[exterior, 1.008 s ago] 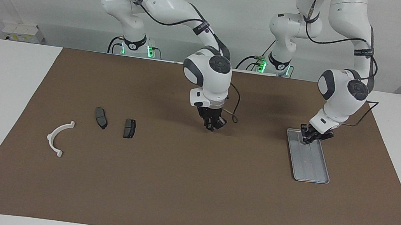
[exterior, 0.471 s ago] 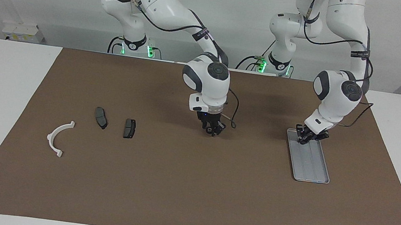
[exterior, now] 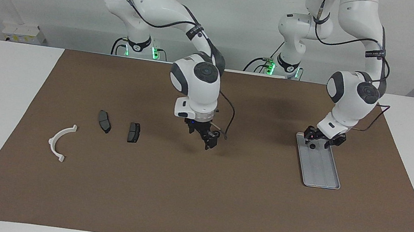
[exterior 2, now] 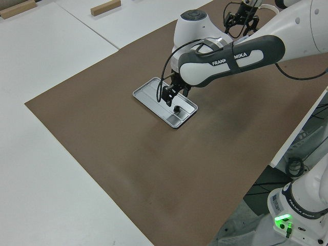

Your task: Pick bearing gear from pile to tray

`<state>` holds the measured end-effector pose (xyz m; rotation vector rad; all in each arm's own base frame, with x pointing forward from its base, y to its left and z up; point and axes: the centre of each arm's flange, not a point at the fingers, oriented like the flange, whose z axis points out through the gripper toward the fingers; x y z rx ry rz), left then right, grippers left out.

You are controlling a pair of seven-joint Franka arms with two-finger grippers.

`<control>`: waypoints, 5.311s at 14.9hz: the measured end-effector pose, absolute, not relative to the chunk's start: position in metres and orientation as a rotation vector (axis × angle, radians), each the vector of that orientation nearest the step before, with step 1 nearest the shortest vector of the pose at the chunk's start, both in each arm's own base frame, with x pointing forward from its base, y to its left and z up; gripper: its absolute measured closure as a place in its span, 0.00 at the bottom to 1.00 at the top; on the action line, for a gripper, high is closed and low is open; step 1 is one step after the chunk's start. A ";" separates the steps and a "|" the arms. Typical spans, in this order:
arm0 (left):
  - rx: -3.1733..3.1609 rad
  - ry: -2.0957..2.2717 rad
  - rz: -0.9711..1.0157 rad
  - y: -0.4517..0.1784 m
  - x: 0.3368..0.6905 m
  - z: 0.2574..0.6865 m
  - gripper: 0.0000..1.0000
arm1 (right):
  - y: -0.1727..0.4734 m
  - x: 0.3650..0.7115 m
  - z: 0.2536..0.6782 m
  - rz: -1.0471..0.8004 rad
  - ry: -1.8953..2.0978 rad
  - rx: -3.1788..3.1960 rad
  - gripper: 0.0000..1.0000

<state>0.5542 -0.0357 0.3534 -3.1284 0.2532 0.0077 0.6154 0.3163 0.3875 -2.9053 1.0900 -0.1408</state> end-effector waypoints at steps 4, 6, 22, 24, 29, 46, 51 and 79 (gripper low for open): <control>-3.052 0.045 -0.087 -0.192 0.532 0.371 0.00 | 0.226 0.633 0.450 -0.144 0.719 -3.056 0.00; -3.062 -0.025 -0.100 -0.259 0.503 0.369 0.00 | 0.175 0.640 0.471 -0.132 0.506 -3.105 0.00; -3.143 -0.178 -0.117 -0.389 0.488 0.286 0.00 | 0.045 0.645 0.511 -0.140 0.091 -3.167 0.00; -3.146 -0.165 -0.110 -0.394 0.484 0.285 0.01 | 0.036 0.641 0.523 -0.151 0.072 -3.139 0.00; -3.151 -0.133 -0.085 -0.410 0.469 0.284 0.02 | 0.020 0.604 0.573 -0.130 0.002 -3.122 0.00; -3.097 -0.125 -0.016 -0.326 0.538 0.373 0.67 | 0.006 0.525 0.633 0.009 -0.114 -3.209 0.00; -3.099 0.040 0.020 -0.167 0.572 0.459 0.67 | 0.009 0.525 0.633 0.009 -0.122 -3.209 0.00; -3.111 0.307 -0.100 0.001 0.592 0.304 0.67 | 0.028 0.527 0.634 -0.024 -0.066 -3.131 0.00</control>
